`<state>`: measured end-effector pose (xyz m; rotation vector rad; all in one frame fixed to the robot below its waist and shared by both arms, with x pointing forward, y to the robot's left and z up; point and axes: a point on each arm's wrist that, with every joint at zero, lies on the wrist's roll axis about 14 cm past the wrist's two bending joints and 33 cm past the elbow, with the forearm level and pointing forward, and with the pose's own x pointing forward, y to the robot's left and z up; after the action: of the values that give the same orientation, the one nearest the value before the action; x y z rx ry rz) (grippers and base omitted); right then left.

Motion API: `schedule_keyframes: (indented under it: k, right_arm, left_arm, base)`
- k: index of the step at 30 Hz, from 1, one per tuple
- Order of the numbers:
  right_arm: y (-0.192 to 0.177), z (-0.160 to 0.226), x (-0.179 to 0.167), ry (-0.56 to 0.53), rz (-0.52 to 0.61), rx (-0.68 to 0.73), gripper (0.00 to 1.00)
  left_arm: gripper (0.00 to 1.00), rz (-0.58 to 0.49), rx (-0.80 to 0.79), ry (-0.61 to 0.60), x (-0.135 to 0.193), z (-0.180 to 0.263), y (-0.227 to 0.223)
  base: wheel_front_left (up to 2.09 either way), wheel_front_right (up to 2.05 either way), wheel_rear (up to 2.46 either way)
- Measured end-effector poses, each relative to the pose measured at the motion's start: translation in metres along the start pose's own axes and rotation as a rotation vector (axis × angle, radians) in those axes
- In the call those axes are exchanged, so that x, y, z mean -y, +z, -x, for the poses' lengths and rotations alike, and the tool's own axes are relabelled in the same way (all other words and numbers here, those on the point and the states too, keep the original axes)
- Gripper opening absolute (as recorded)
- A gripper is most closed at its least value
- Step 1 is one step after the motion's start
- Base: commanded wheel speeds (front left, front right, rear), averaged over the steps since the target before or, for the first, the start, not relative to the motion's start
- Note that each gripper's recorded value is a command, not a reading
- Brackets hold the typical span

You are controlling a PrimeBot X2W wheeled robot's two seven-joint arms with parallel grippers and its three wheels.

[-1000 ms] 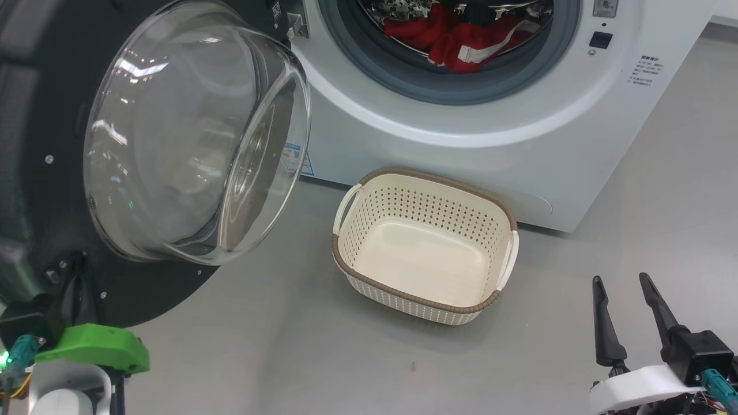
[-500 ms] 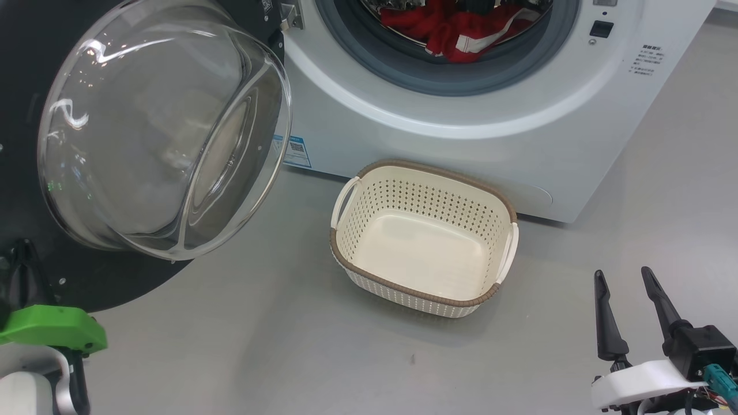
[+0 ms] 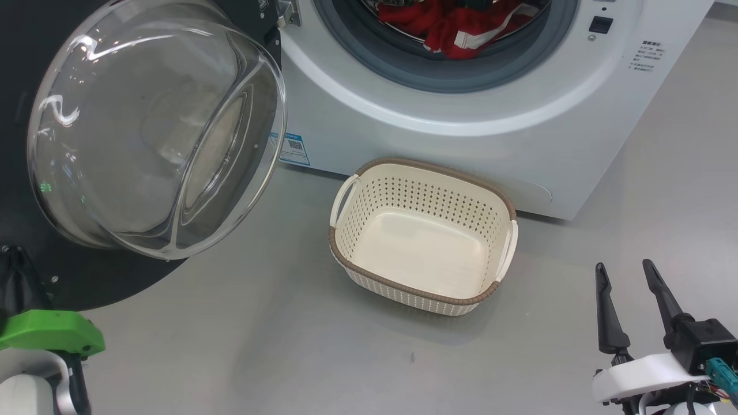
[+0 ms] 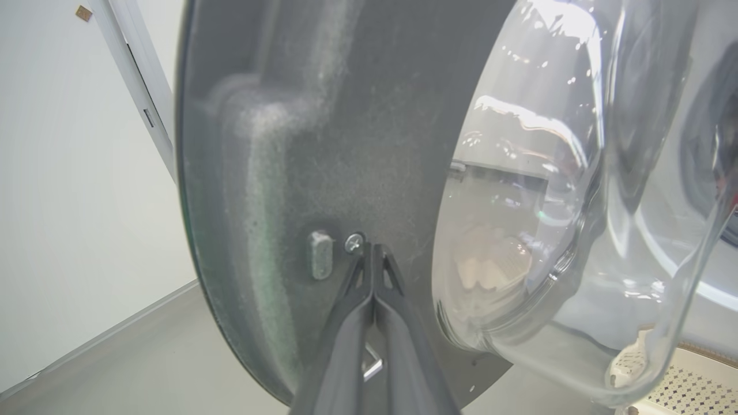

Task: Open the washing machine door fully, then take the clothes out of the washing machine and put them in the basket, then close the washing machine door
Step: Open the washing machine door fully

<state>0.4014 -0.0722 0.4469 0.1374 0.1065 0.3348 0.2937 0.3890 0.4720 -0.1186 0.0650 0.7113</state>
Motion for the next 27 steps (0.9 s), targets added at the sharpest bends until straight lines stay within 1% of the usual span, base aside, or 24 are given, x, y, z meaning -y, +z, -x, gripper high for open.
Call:
schedule_keyframes:
  k: [8, 13, 16, 20, 27]
  right_arm:
    - [0.003, 0.0, -0.001, 0.003, 0.002, 0.007, 1.0]
    - [0.006, 0.0, -0.002, 0.003, 0.005, 0.015, 1.0]
    - [0.007, 0.001, -0.004, 0.008, 0.007, 0.017, 1.0]
    - [0.01, 0.002, -0.006, 0.012, 0.009, 0.024, 1.0]
    - [0.015, 0.004, -0.008, 0.013, 0.012, 0.038, 1.0]
  left_arm:
    - [0.0, 0.025, 0.017, 0.0, 0.005, 0.004, 0.001]
    - [0.0, 0.056, 0.037, -0.029, 0.02, 0.009, 0.004]
    - [0.0, 0.053, 0.044, -0.043, 0.023, 0.016, 0.004]
    - [0.0, 0.029, 0.041, -0.099, 0.035, 0.028, 0.0]
    - [0.0, 0.031, 0.041, -0.214, 0.065, 0.048, -0.003]
  base:
    - [0.0, 0.0, 0.0]
    - [0.0, 0.0, 0.0]
    - [0.0, 0.0, 0.0]
    - [0.0, 0.0, 0.0]
    - [0.0, 0.0, 0.0]
